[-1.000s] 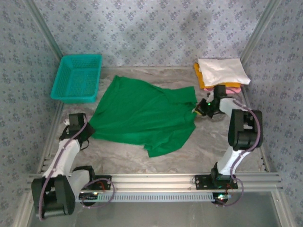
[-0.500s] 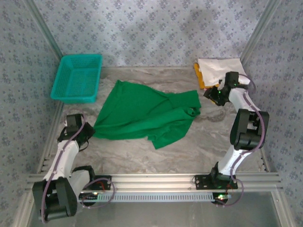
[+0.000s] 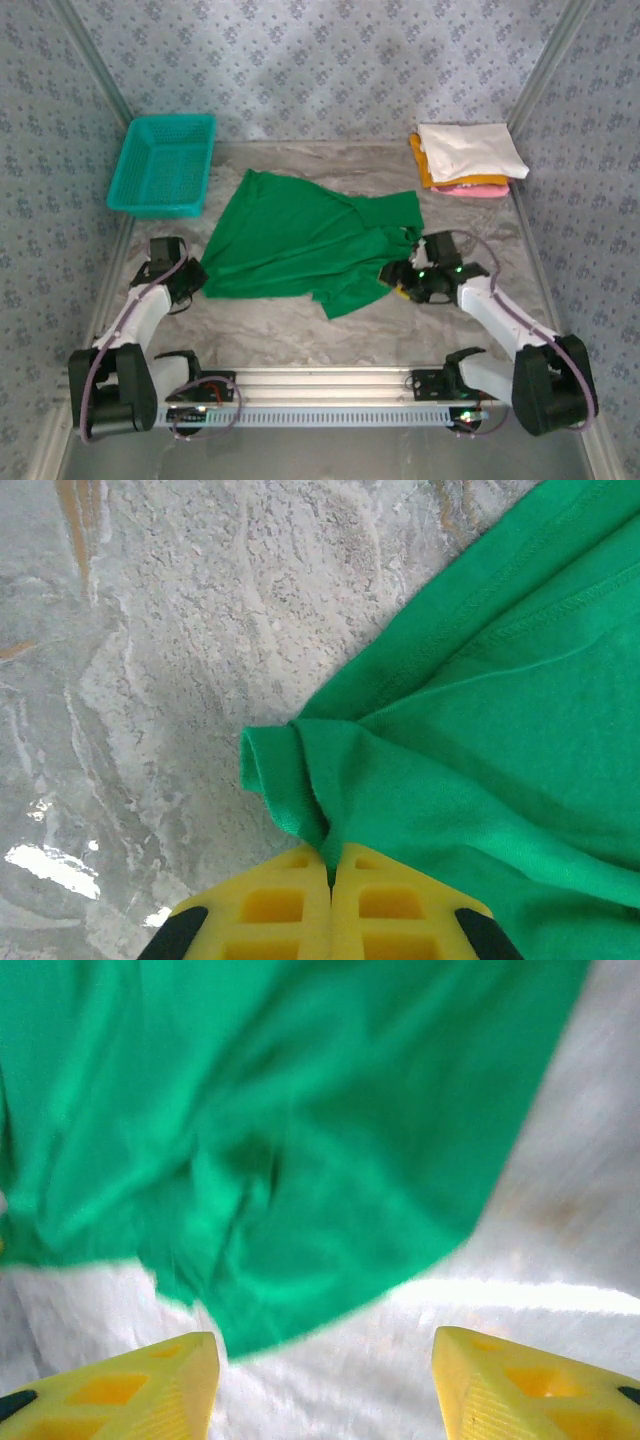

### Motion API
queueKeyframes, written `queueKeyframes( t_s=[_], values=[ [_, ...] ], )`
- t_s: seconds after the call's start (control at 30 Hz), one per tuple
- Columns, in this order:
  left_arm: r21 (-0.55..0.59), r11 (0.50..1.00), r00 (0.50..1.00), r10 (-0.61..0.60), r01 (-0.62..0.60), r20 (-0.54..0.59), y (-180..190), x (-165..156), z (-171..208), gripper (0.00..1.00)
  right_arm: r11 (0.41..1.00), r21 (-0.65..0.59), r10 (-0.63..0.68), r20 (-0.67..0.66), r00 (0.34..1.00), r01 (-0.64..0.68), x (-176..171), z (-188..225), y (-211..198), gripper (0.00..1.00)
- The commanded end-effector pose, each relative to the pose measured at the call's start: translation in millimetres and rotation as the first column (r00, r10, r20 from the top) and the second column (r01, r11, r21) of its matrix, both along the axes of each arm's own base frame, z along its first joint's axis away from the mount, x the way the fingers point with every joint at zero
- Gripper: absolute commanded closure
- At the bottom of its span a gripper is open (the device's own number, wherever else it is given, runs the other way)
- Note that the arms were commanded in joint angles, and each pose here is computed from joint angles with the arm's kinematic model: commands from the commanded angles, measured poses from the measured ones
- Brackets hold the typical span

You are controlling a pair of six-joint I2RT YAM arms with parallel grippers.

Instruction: Fold and stack the t-shirts

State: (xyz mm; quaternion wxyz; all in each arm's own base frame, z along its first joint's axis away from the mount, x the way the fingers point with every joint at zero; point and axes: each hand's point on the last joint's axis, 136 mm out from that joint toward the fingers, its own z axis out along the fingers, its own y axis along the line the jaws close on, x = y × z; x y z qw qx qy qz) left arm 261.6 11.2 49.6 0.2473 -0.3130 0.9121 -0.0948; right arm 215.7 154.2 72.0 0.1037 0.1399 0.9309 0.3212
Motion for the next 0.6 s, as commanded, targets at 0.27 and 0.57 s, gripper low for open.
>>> queueKeyframes(
  t_s=[0.27, 0.57],
  values=[
    [0.002, 1.0, 0.997, -0.031, 0.031, 0.075, -4, 12, 16, 1.0, 0.989, -0.092, -0.119, -0.038, 0.992, 0.115, 21, -32, -15, 0.45],
    [-0.003, 1.0, 0.998, -0.02, 0.02, 0.067, -4, 6, 6, 1.0, 0.994, -0.065, -0.082, 0.016, 0.997, 0.083, 61, -28, 3, 0.53]
  ],
)
